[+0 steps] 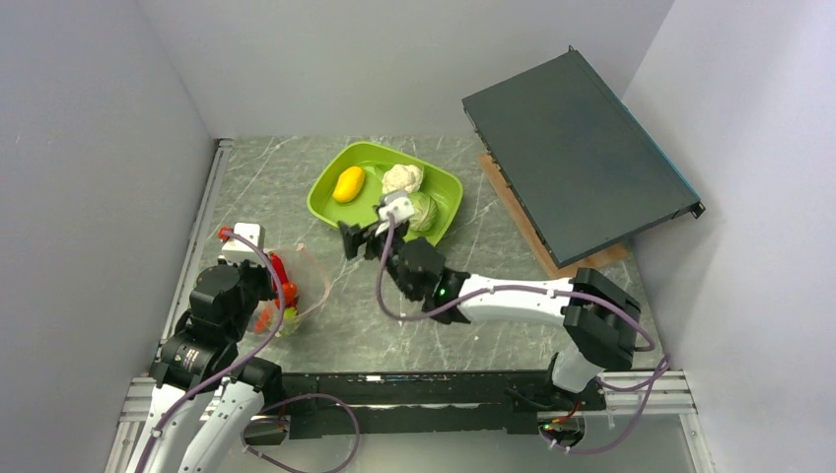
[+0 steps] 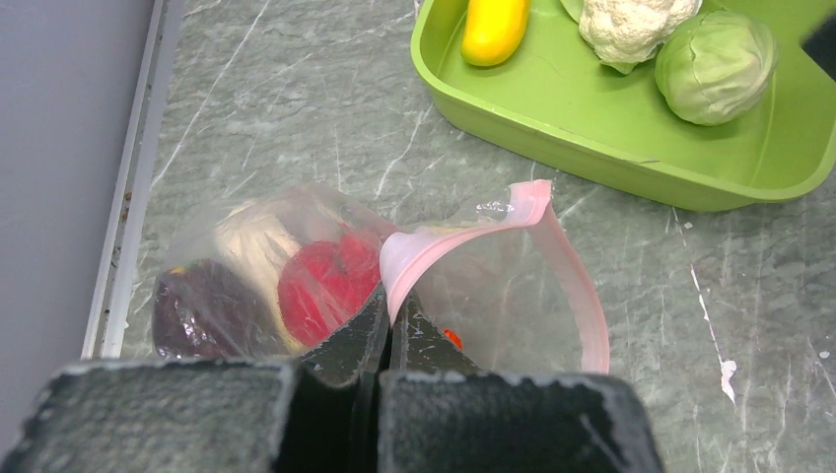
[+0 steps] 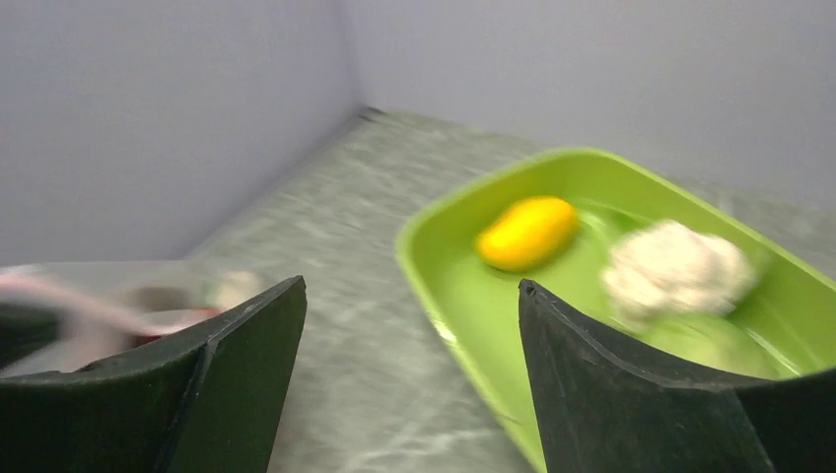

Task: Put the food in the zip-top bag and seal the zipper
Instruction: Place the fake vegetable in the zipper food storage bag, then pick up the fake vegetable from the bin.

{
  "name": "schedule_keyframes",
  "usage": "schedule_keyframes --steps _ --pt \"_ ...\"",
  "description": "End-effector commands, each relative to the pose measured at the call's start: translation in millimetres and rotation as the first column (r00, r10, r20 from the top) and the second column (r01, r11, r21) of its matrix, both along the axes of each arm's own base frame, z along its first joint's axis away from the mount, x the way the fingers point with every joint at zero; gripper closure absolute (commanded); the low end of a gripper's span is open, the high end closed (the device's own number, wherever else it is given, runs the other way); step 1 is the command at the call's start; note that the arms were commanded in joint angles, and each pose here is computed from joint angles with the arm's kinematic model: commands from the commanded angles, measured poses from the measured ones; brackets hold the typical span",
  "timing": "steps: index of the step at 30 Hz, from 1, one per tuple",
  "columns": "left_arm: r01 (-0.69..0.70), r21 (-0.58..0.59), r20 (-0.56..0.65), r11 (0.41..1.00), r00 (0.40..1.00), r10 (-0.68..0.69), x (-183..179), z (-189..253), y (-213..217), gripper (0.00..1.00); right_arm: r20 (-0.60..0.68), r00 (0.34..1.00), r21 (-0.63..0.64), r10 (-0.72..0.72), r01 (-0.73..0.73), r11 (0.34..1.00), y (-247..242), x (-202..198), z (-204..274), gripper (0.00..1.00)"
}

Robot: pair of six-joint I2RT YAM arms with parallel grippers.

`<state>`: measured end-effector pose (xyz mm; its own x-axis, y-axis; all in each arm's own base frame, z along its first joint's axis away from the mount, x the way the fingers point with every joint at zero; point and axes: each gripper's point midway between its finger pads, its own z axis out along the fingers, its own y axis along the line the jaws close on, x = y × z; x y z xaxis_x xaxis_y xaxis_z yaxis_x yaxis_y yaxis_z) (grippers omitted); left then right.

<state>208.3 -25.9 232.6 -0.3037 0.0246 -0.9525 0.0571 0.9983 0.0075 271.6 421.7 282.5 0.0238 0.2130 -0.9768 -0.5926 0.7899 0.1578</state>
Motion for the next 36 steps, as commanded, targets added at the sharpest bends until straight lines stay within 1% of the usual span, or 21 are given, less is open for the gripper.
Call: schedule_keyframes --steps 1,3,6,9,10,12,14,17,21,25,31,34,36 --pt "0.006 -0.028 0.052 1.000 0.999 -0.005 5 14 -4 1.00 -0.173 0.965 -0.199 -0.197 0.161 0.967 -43 56 -49 0.19" --pt "0.005 -0.027 0.050 1.000 0.999 -0.004 5 14 -3 1.00 -0.196 0.932 -0.263 -0.305 0.250 0.932 -58 78 -56 0.16" --pt "0.004 -0.027 0.051 1.000 0.999 -0.003 5 14 -3 1.00 -0.222 0.865 -0.380 -0.450 0.349 0.857 -82 105 -82 0.14" --pt "0.005 -0.027 0.051 1.000 0.999 -0.004 6 14 -4 1.00 -0.228 0.823 -0.441 -0.521 0.390 0.808 -94 121 -95 0.12" --pt "0.006 -0.027 0.051 1.000 0.999 -0.005 6 14 -4 1.00 -0.226 0.805 -0.487 -0.548 0.394 0.779 -101 124 -103 0.12" --pt "0.006 -0.025 0.044 1.000 0.999 -0.005 6 13 -4 1.00 -0.207 0.775 -0.531 -0.597 0.424 0.734 -107 132 -108 0.09" --pt "0.006 -0.024 0.042 1.000 0.999 -0.005 6 12 -4 1.00 -0.185 0.758 -0.579 -0.625 0.430 0.693 -109 140 -115 0.07" --pt "0.004 -0.024 0.043 1.000 0.999 -0.003 6 13 -4 1.00 -0.150 0.753 -0.634 -0.641 0.424 0.647 -108 147 -124 0.05" --pt "0.004 -0.025 0.045 1.000 0.999 -0.003 7 13 -4 1.00 -0.124 0.756 -0.675 -0.643 0.411 0.613 -106 158 -140 0.03" --pt "0.006 -0.024 0.039 1.000 0.999 -0.005 7 12 -4 1.00 -0.105 0.762 -0.695 -0.639 0.403 0.595 -105 171 -153 0.03" --pt "0.003 -0.023 0.043 1.000 0.999 -0.002 6 13 -3 1.00 -0.050 0.739 -0.747 -0.672 0.419 0.516 -112 183 -176 0.03" --pt "0.003 -0.026 0.044 1.000 0.999 -0.001 6 13 -3 1.00 -0.048 0.729 -0.755 -0.683 0.421 0.503 -117 183 -187 0.07" --pt "0.005 -0.024 0.043 1.000 0.999 -0.004 6 13 -4 1.00 -0.062 0.731 -0.755 -0.679 0.411 0.511 -118 183 -191 0.16"
